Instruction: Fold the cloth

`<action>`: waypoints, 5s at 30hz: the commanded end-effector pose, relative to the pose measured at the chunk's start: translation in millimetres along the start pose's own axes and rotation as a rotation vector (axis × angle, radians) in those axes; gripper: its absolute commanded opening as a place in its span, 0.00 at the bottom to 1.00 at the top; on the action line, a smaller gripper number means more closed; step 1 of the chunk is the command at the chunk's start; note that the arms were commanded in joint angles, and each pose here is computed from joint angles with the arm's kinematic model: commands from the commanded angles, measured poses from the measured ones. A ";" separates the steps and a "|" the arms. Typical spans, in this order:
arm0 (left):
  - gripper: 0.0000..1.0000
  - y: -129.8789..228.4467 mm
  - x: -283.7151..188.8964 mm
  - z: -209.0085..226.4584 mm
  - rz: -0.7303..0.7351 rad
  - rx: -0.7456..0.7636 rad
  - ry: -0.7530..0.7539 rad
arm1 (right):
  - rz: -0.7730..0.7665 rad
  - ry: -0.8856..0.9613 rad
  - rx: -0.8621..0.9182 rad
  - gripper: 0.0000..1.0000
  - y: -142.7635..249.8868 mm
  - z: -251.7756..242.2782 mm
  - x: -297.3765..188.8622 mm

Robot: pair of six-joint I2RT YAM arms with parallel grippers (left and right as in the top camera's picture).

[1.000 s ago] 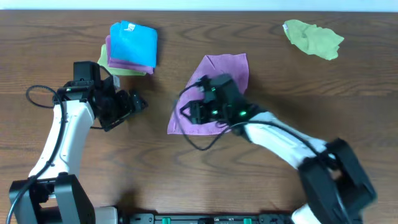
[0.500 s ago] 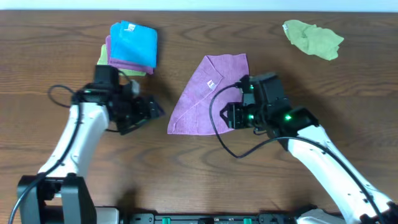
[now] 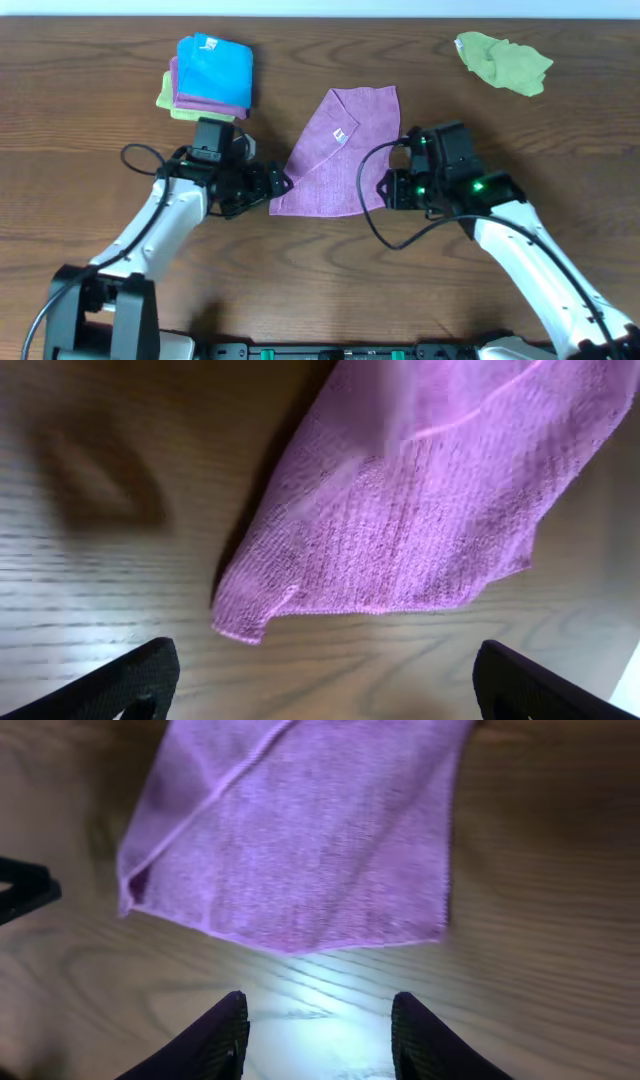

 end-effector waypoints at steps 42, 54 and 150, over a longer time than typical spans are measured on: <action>0.06 5.0 70.8 27.8 0.102 -0.002 -0.120 | 0.081 -0.017 0.111 0.47 49.3 -29.8 32.6; 0.06 3.7 54.7 13.8 0.090 0.036 -0.053 | -0.006 -0.013 0.115 0.56 47.6 -37.0 47.9; 0.06 -63.1 -175.8 -151.8 -0.298 0.177 0.291 | -0.564 -0.145 -0.015 0.11 -61.5 41.1 -136.9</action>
Point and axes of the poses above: each gripper's point midway between its finger pads, its own x axis out along the fingers, its own z axis along the line the jaws close on, y = z × x, the point moved 6 cm from there along -x, back along the fingers, and after that the axes turned 5 degrees about -x, right-handed, at the moved point
